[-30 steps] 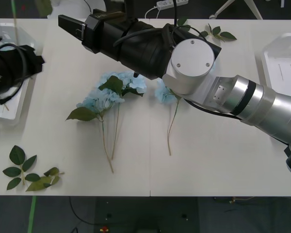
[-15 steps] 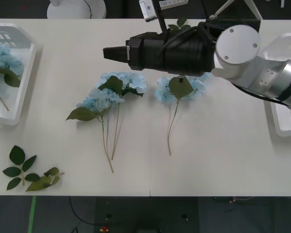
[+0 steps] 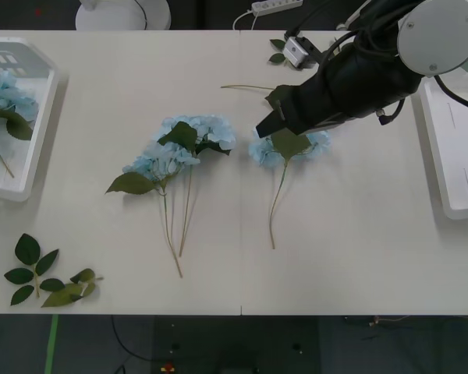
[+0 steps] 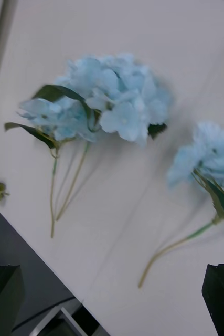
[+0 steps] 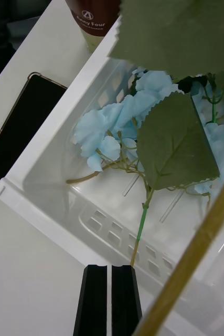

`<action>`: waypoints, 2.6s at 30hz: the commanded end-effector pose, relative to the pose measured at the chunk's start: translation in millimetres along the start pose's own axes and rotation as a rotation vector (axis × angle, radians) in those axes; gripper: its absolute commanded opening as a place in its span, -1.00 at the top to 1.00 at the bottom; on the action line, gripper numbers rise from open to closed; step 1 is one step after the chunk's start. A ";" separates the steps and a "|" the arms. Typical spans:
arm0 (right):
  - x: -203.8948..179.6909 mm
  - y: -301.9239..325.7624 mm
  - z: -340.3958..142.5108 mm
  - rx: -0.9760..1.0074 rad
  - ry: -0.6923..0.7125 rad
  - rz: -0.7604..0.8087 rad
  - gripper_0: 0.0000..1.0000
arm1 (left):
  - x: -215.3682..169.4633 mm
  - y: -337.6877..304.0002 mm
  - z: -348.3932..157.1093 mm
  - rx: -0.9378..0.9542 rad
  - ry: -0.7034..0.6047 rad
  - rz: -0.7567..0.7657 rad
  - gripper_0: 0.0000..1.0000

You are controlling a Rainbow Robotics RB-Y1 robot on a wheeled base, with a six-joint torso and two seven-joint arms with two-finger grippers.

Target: Place the red flowers into the right box and the blue flowers into the left box. If a person shows an open palm, hand one flower to the person first, then continue sorting.

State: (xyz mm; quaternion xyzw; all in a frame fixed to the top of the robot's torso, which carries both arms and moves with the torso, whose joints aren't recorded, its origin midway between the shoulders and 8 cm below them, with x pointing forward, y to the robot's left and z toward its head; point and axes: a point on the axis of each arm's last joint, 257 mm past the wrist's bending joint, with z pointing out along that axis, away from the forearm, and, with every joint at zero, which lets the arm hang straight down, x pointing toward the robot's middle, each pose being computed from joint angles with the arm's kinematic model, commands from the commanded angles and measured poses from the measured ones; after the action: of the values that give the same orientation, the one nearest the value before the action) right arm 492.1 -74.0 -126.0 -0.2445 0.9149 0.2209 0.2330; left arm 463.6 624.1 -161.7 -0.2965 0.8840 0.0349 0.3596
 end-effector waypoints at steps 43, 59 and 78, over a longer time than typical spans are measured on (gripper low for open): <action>53.0 -87.6 147.8 0.464 -0.032 0.295 -1.00 | 228.8 -265.7 -35.4 0.437 0.195 0.214 -1.00; 60.5 -90.2 166.2 0.450 -0.035 0.318 -1.00 | 280.5 -355.5 -44.6 0.390 0.276 0.412 -1.00; 80.0 -113.5 173.8 0.483 -0.040 0.309 0.09 | 311.4 -394.7 0.7 0.332 0.209 0.596 -1.00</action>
State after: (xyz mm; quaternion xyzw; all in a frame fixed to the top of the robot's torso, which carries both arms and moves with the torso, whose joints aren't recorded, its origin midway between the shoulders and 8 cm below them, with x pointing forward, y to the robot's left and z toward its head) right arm 552.3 -103.9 -328.7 -0.0412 0.9616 0.0246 0.2703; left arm 487.7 169.9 -327.5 0.0042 0.9658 -0.0319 0.2575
